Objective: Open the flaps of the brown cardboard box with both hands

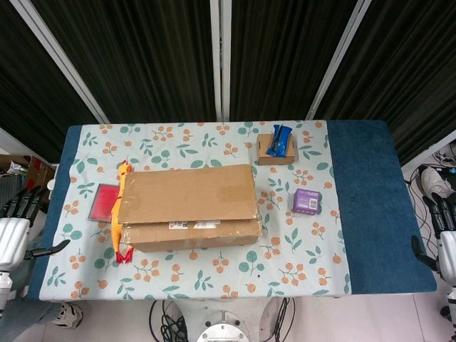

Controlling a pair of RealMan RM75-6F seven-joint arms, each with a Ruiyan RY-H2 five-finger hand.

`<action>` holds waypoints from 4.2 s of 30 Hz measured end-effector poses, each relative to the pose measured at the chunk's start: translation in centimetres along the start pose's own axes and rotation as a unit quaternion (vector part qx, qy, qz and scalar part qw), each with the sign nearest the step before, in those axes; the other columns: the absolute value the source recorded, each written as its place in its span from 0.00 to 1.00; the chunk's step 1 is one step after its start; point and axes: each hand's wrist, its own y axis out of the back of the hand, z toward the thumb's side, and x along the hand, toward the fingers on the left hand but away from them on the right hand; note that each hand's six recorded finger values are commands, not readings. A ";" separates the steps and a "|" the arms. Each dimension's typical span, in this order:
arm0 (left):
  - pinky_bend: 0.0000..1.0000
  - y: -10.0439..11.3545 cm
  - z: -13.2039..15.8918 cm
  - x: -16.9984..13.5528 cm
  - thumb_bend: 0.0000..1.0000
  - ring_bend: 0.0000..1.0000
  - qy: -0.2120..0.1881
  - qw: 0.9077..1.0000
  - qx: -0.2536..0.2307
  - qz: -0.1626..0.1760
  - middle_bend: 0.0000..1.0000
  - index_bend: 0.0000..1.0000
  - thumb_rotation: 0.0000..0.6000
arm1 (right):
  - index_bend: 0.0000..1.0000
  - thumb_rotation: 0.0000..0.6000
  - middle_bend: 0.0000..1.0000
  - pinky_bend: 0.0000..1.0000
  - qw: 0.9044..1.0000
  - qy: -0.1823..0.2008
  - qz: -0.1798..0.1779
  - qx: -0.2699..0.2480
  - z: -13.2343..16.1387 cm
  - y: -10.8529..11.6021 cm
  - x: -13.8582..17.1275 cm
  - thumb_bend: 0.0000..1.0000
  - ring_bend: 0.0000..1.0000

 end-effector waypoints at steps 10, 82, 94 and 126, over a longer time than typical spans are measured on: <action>0.16 0.3 1.3 -0.1 0.00 0.04 -0.017 0.999 -0.035 0.002 0.04 0.06 0.56 | 0.00 1.00 0.00 0.00 1.000 -0.001 0.000 -0.005 0.0 0.2 0.0 0.35 0.00; 0.16 1.8 15.4 24.7 0.07 0.04 -0.088 0.978 0.009 0.188 0.02 0.02 0.93 | 0.00 1.00 0.00 0.00 0.999 0.023 -0.014 -0.018 0.6 2.4 0.2 0.35 0.00; 0.17 2.6 12.3 22.4 0.00 0.04 -0.102 0.986 -0.079 0.105 0.04 0.03 0.81 | 0.00 1.00 0.00 0.00 0.993 0.112 -0.025 -0.023 4.7 4.1 -2.7 0.39 0.00; 0.17 -1.9 -2.2 -3.5 0.00 0.04 0.039 0.996 -0.084 0.008 0.05 0.04 0.64 | 0.00 1.00 0.09 0.00 0.917 0.342 0.201 0.052 39.2 -3.2 -16.3 0.92 0.00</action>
